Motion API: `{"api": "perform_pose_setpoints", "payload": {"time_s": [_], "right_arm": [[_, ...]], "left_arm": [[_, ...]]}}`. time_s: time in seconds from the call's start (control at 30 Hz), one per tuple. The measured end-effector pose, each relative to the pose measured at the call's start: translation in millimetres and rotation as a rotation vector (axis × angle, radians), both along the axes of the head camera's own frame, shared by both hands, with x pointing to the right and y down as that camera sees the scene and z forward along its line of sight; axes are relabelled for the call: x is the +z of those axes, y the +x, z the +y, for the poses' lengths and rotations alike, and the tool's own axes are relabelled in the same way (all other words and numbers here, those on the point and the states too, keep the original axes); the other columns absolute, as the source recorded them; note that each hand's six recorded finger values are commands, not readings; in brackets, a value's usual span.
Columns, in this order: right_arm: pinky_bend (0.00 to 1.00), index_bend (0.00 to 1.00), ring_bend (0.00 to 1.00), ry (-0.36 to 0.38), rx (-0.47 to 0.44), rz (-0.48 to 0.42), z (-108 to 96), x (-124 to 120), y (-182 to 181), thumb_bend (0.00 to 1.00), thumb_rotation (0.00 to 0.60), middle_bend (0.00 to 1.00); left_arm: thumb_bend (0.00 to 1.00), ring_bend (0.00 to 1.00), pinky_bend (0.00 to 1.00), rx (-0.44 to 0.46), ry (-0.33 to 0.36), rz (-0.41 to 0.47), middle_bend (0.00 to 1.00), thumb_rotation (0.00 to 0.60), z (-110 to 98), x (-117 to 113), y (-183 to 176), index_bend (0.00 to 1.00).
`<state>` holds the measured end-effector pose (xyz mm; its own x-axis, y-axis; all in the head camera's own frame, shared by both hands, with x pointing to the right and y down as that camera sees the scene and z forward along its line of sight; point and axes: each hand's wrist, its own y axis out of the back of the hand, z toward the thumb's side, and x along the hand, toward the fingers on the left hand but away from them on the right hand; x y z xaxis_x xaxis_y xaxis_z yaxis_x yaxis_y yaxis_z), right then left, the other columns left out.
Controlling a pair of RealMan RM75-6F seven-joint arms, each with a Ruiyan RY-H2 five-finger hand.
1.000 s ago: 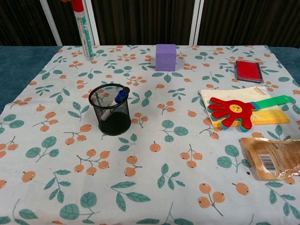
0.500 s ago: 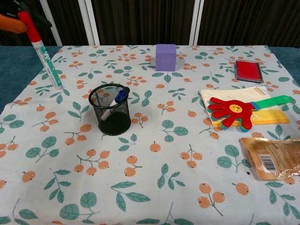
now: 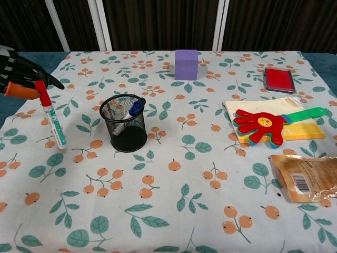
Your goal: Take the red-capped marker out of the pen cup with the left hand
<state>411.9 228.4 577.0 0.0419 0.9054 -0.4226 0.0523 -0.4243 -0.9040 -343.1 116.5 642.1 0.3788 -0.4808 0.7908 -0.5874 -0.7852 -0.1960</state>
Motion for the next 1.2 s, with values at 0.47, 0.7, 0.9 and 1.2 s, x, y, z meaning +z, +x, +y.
{"api": "perform_pose_setpoints", "payload": {"time_s": [0.47,0.7,0.9,1.2], "right_arm": [[0.19,0.07,0.03,0.008,0.006,-0.001,-1,-3,1,0.04,0.600,0.00],[0.19,0.07,0.03,0.012,0.006,-0.002,-1,-4,2,0.04,0.600,0.00],[0.19,0.07,0.03,0.010,0.006,0.000,-1,-3,2,0.04,0.600,0.00],[0.19,0.07,0.03,0.006,0.006,0.002,-1,-2,1,0.04,0.600,0.00]], "left_arm": [[0.43,0.00,0.00,0.046,-0.027,-0.023,0.19,0.600,-17,17,26,0.54],[0.43,0.00,0.00,0.058,-0.027,-0.061,0.19,0.600,-22,26,32,0.53],[0.43,0.00,0.00,0.035,-0.014,-0.057,0.18,0.600,-28,29,40,0.52],[0.21,0.00,0.00,0.098,-0.016,-0.075,0.12,0.600,-31,31,51,0.26]]}}
